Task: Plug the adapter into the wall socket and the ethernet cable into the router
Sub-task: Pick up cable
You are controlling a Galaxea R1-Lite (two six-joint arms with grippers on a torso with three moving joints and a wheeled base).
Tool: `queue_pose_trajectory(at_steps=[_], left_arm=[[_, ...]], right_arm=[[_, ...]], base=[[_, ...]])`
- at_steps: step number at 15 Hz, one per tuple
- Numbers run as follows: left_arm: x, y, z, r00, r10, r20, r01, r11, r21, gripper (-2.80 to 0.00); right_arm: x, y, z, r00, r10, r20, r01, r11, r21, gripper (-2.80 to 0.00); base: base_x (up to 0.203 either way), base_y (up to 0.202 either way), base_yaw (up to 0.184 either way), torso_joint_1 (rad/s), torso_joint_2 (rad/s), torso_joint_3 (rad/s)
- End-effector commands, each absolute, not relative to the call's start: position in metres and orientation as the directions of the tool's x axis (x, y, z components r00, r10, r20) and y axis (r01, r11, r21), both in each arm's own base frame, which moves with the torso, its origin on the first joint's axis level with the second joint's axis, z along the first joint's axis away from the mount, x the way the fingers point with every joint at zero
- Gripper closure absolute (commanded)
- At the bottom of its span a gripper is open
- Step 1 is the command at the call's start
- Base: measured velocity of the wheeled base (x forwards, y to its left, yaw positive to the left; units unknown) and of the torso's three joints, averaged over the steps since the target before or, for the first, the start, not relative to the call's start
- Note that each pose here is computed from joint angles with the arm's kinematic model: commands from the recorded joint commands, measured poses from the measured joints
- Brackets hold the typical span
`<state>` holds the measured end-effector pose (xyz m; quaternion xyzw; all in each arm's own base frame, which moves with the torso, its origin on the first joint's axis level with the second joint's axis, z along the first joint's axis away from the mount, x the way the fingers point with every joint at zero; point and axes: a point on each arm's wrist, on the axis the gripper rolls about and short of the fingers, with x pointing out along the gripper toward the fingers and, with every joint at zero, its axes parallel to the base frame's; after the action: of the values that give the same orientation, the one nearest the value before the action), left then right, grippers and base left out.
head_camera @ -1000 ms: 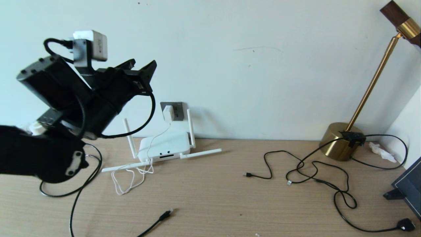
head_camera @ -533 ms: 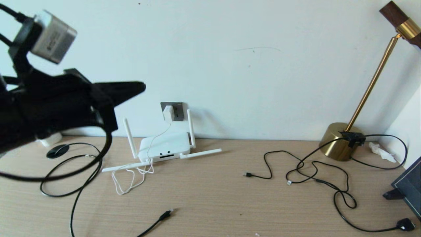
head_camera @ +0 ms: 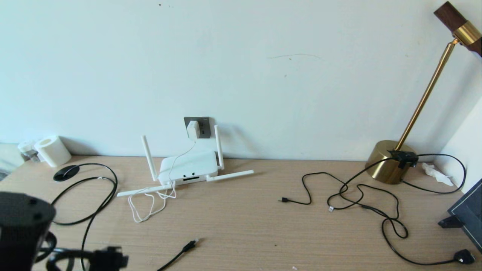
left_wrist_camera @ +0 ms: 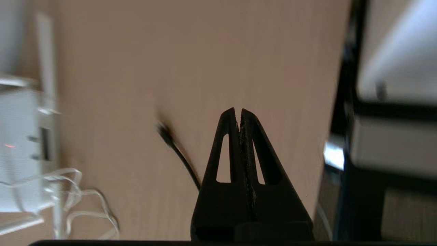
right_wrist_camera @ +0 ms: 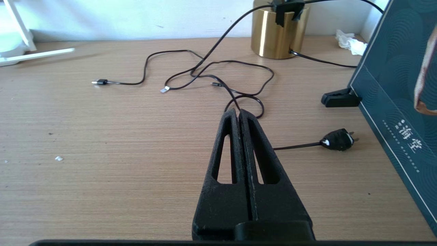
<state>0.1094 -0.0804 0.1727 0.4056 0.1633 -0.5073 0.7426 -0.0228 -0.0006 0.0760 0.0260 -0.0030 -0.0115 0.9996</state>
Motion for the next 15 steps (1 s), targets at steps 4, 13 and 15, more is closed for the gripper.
queue_pose_trajectory(at_steps=[4,13,15], left_arm=[[0.124,-0.091,0.139,0.313,-0.473,-0.824,0.930,-0.023,0.366,0.00],[0.179,-0.095,0.118,0.305,-0.313,-0.899,0.951,0.058,0.303,-2.80],[0.196,-0.096,0.114,0.303,-0.293,-0.907,0.953,0.084,0.291,-2.80]], right_arm=[[-0.023,-0.001,0.076,1.000,-0.023,0.005,0.023,0.998,0.052,0.00],[-0.023,-0.001,0.076,1.000,-0.023,0.005,0.023,0.998,0.052,0.00],[-0.023,-0.001,0.076,1.000,-0.023,0.005,0.023,0.998,0.052,0.00]], base=[[0.000,0.000,0.000,0.000,0.00,0.000],[0.000,0.000,0.000,0.000,0.00,0.000],[0.000,0.000,0.000,0.000,0.00,0.000]])
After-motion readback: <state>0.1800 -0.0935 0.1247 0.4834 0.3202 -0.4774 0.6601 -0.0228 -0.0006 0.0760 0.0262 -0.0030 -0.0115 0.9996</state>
